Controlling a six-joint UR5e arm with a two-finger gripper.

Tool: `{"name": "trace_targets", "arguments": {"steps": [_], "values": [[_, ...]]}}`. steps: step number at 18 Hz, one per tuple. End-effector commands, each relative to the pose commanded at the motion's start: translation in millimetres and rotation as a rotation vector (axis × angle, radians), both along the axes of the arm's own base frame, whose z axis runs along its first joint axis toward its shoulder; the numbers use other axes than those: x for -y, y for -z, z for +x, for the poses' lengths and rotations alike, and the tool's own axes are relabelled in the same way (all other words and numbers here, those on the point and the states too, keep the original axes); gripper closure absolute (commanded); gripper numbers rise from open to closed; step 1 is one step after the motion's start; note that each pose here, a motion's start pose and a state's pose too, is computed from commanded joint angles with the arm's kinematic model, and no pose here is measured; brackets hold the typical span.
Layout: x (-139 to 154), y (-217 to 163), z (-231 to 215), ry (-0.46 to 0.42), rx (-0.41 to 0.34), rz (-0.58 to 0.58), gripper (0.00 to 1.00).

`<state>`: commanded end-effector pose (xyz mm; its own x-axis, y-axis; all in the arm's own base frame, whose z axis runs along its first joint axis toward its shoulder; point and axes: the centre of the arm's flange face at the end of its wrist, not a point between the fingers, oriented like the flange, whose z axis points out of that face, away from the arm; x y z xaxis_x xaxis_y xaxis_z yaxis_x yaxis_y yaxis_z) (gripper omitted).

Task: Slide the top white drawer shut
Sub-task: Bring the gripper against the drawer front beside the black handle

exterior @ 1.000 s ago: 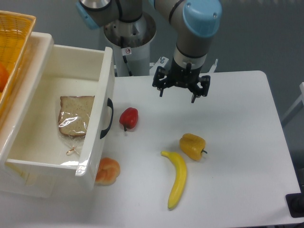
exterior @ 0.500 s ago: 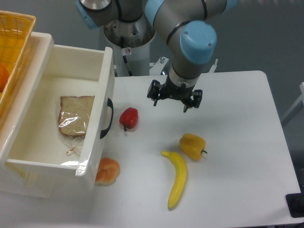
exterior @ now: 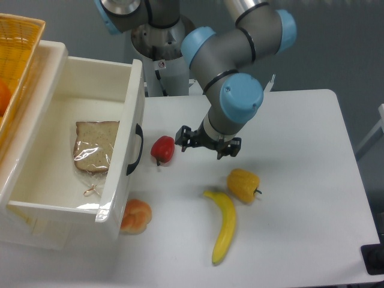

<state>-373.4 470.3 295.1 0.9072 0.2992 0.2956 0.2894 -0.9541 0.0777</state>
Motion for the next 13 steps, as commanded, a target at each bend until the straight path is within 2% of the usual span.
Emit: {"name": "trace_targets", "arguments": {"steps": [4,13], "values": [[-17,8,13,0.014,0.026,0.032,0.0],[-34,11,33,0.04,0.048,0.048,0.0]]}}
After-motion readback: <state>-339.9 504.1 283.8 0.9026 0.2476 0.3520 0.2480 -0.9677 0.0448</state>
